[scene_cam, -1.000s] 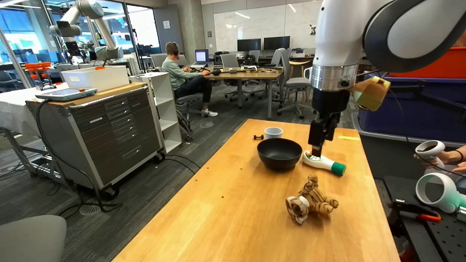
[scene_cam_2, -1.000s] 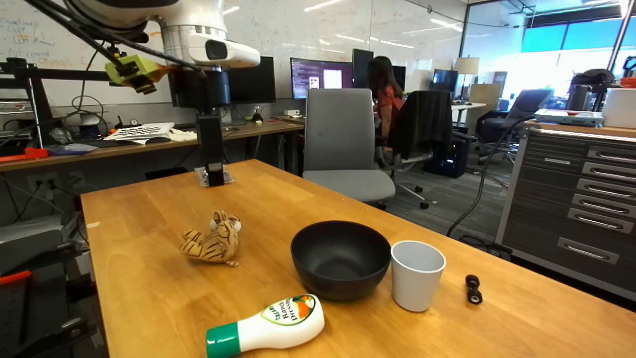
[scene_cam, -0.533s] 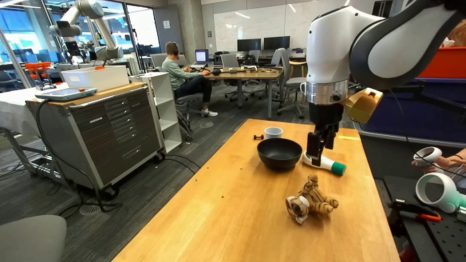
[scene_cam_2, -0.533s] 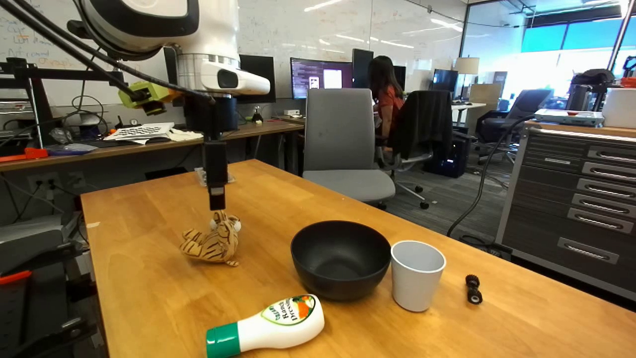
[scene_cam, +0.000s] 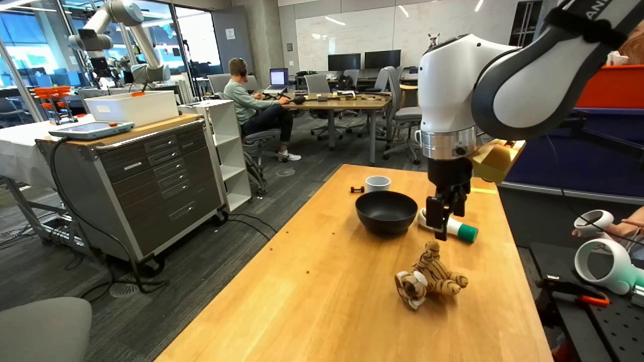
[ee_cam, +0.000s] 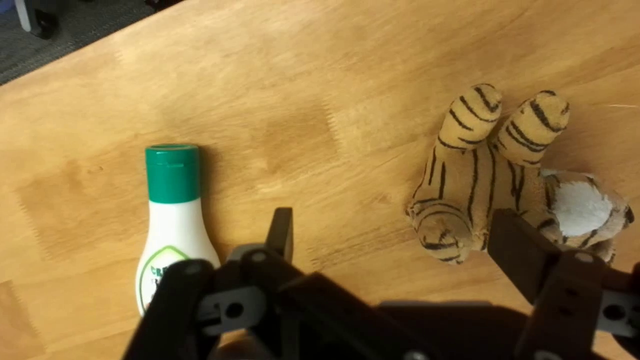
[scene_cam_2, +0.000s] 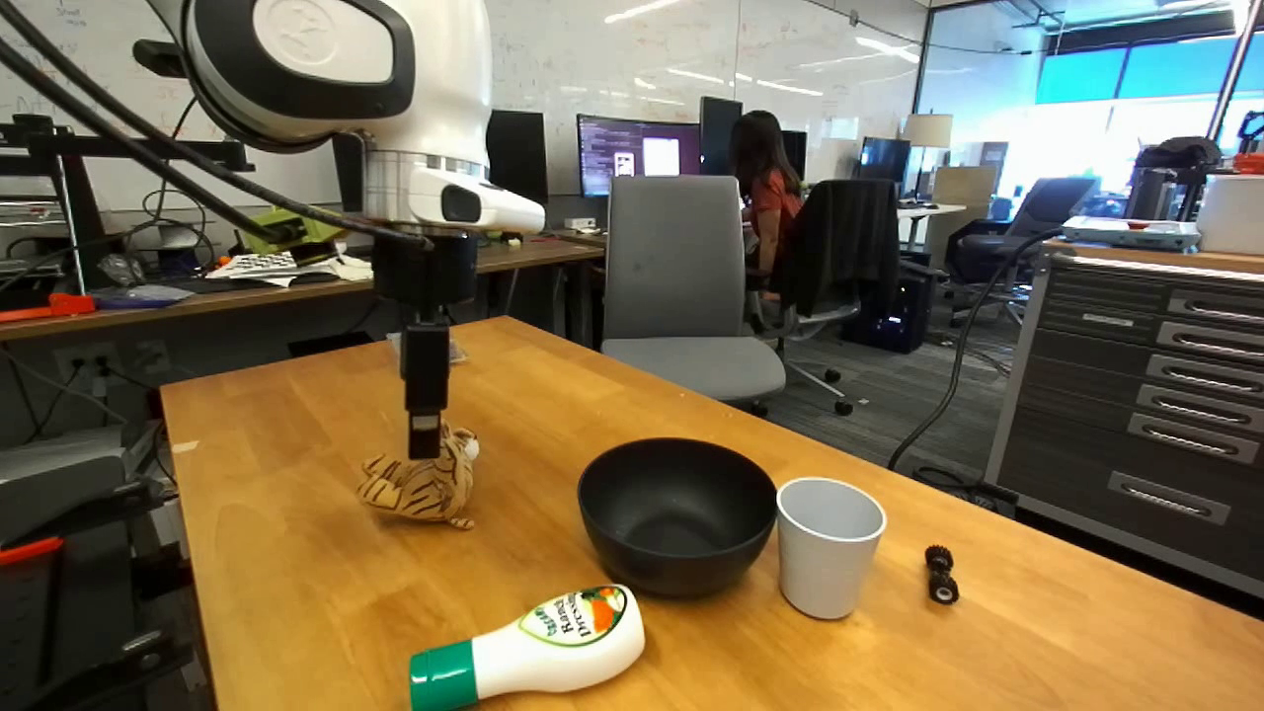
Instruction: Put the stuffed animal into the black bowl
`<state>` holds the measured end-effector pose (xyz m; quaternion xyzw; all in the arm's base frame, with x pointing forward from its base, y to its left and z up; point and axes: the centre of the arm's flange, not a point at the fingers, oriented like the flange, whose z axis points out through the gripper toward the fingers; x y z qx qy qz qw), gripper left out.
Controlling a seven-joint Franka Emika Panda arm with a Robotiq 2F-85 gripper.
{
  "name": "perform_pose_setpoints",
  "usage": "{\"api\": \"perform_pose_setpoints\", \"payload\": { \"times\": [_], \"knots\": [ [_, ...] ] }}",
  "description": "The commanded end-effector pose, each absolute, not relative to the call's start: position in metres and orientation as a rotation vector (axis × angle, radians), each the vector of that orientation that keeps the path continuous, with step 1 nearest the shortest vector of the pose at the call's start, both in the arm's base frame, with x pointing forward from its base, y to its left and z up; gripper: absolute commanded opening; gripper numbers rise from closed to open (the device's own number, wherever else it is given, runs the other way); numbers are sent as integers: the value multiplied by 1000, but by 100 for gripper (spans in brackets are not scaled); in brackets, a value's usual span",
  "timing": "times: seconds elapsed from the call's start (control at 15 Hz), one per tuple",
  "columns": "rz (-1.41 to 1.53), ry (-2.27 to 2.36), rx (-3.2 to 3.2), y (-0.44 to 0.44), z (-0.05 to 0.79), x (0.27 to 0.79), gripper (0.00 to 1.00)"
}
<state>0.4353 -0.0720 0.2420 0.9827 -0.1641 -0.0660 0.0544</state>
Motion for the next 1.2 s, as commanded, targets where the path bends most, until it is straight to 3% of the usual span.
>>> {"api": "perform_pose_setpoints", "payload": {
  "times": [0.0,1.13],
  "knots": [
    [-230,-499,2989,-71,233,440,100],
    [-49,-536,3030,-63,207,466,100]
  ]
}}
